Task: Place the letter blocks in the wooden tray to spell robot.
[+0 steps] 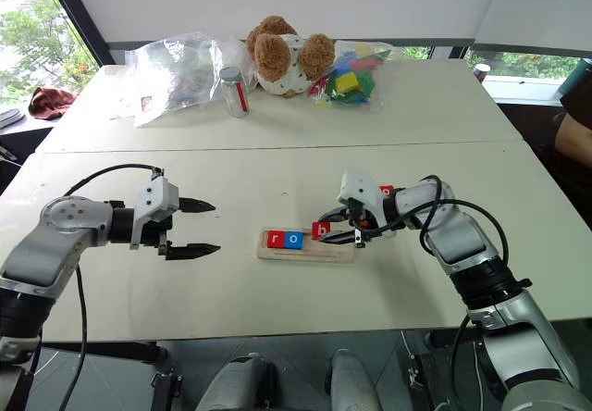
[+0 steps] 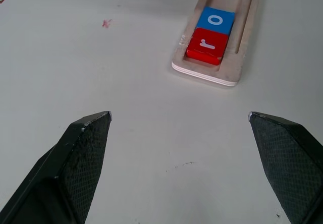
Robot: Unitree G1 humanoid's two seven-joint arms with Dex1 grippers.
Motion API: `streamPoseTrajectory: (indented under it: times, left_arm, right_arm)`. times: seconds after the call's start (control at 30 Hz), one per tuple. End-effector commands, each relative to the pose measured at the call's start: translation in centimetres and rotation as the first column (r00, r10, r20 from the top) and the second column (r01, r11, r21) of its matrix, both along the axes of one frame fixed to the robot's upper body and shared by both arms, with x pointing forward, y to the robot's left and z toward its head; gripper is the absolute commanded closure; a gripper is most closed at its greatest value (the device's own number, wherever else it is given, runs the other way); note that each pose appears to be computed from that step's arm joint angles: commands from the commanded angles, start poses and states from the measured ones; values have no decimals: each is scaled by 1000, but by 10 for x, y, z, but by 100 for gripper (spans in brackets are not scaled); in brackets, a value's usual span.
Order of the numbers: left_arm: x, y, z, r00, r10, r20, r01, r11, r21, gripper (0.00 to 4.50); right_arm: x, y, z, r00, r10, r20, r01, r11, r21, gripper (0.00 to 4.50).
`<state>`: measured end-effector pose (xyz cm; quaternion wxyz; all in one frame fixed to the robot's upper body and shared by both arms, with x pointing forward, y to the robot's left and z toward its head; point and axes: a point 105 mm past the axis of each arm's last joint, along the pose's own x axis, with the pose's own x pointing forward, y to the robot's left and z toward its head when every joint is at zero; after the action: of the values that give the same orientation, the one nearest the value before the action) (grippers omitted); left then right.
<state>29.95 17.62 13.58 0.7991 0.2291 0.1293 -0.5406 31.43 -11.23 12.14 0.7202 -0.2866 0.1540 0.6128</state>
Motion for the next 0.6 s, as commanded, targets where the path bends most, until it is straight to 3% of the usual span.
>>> streamPoseTrajectory:
  times: [0.03, 0.6]
  left_arm:
    - [-3, -5, 8, 999, -16, 40, 16, 1000, -11, 0]
    - [-5, -7, 3, 999, 7, 33, -6, 1000, -26, 0]
  right_arm:
    - [5, 5, 3, 999, 13, 38, -12, 1000, -20, 334]
    - [6, 28, -8, 998, 61, 22, -61, 998, 16, 334]
